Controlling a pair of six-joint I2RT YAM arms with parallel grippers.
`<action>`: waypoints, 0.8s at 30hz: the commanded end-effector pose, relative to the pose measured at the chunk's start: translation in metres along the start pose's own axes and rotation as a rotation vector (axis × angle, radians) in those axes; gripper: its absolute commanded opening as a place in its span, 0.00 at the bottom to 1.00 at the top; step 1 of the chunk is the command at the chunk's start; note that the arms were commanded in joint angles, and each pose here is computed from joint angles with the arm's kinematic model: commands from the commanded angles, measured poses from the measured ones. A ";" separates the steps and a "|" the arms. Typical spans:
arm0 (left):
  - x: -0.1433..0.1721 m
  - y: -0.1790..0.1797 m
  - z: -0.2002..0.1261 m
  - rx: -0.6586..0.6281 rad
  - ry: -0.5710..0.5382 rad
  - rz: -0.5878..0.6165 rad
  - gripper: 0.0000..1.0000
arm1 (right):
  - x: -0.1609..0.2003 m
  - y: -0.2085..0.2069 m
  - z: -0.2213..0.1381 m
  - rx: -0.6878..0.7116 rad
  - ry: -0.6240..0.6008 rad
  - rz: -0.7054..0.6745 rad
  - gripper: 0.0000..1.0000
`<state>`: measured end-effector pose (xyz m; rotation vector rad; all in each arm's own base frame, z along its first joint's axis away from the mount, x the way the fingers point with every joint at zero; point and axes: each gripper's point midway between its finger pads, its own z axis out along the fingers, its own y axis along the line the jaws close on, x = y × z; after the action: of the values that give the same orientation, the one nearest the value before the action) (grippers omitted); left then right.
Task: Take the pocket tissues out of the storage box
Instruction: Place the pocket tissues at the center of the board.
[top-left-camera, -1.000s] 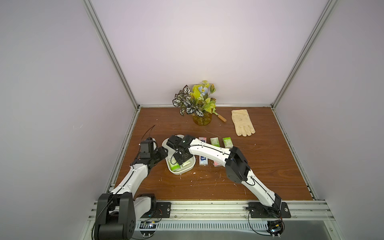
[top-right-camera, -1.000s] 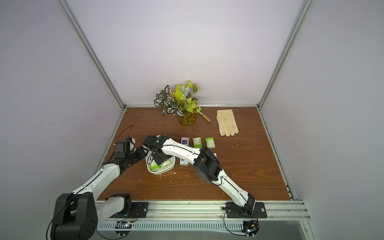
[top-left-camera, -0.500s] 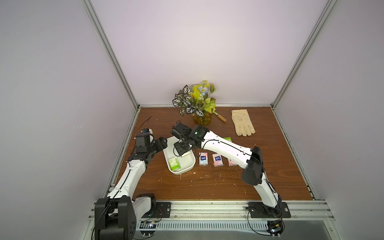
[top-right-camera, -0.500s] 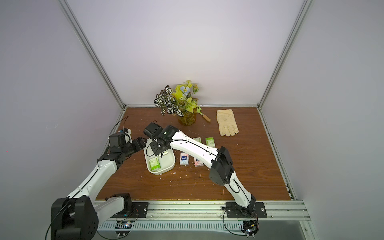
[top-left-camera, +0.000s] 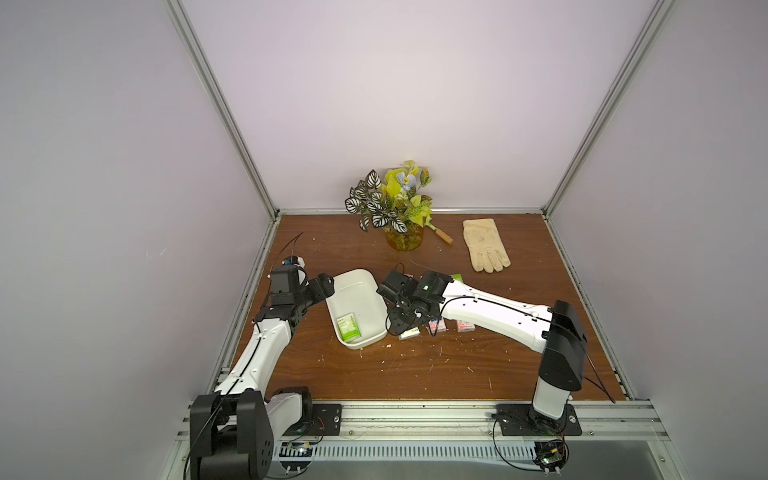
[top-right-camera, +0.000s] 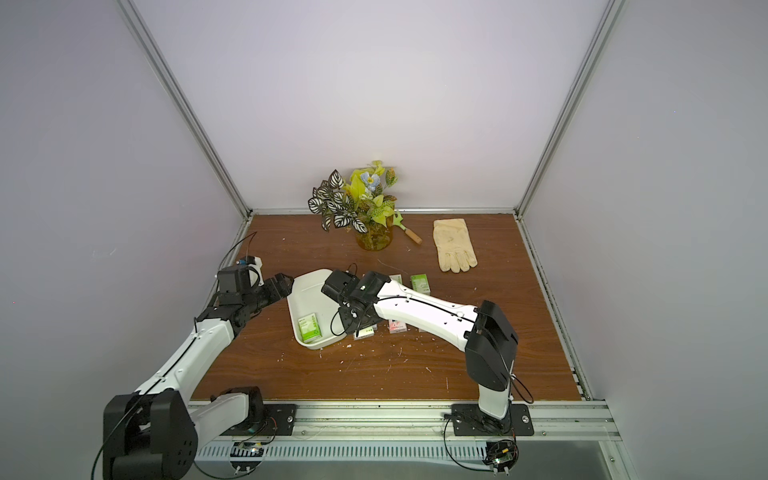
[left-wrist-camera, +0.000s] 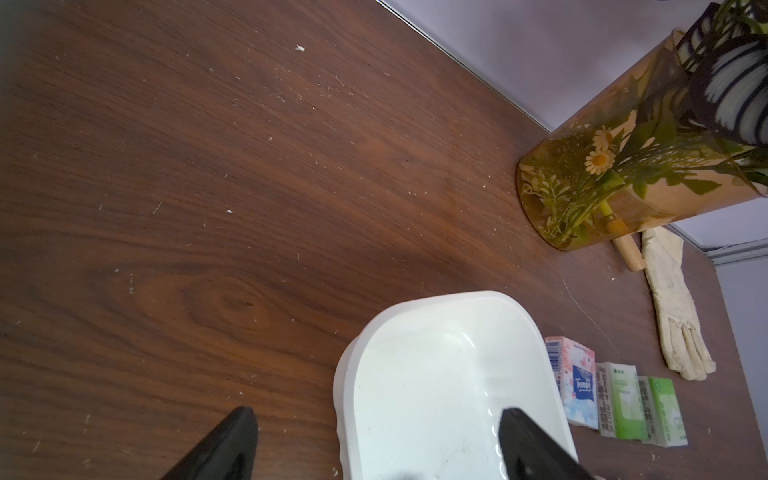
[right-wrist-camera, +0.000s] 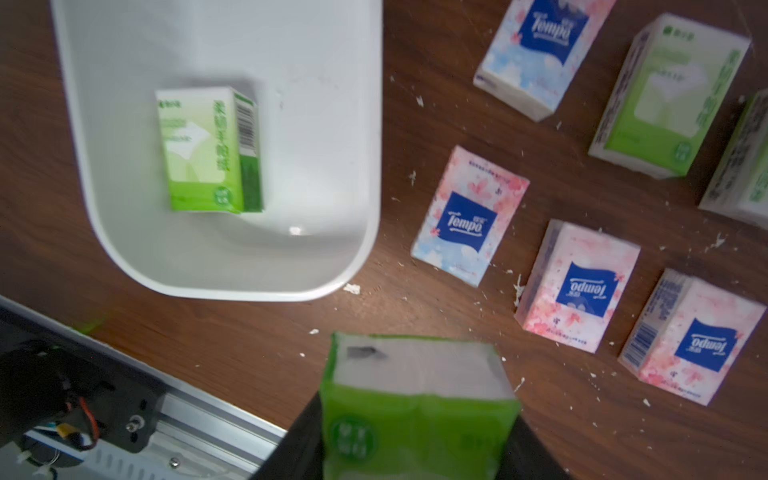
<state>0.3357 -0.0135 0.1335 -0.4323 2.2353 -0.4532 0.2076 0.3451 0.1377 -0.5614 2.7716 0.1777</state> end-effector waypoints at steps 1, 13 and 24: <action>0.000 0.002 0.001 0.005 0.000 0.001 0.87 | 0.009 0.001 0.001 -0.038 -0.004 0.056 0.53; 0.009 0.015 0.006 -0.042 0.013 0.002 0.88 | 0.048 0.012 0.060 -0.055 0.114 -0.018 0.53; 0.009 0.016 0.007 -0.054 0.023 0.001 0.88 | 0.068 0.008 0.087 -0.029 0.174 -0.020 0.54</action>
<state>0.3339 -0.0103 0.1220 -0.4504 2.2569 -0.4288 0.1703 0.3391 0.0284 -0.6466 2.9414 0.1395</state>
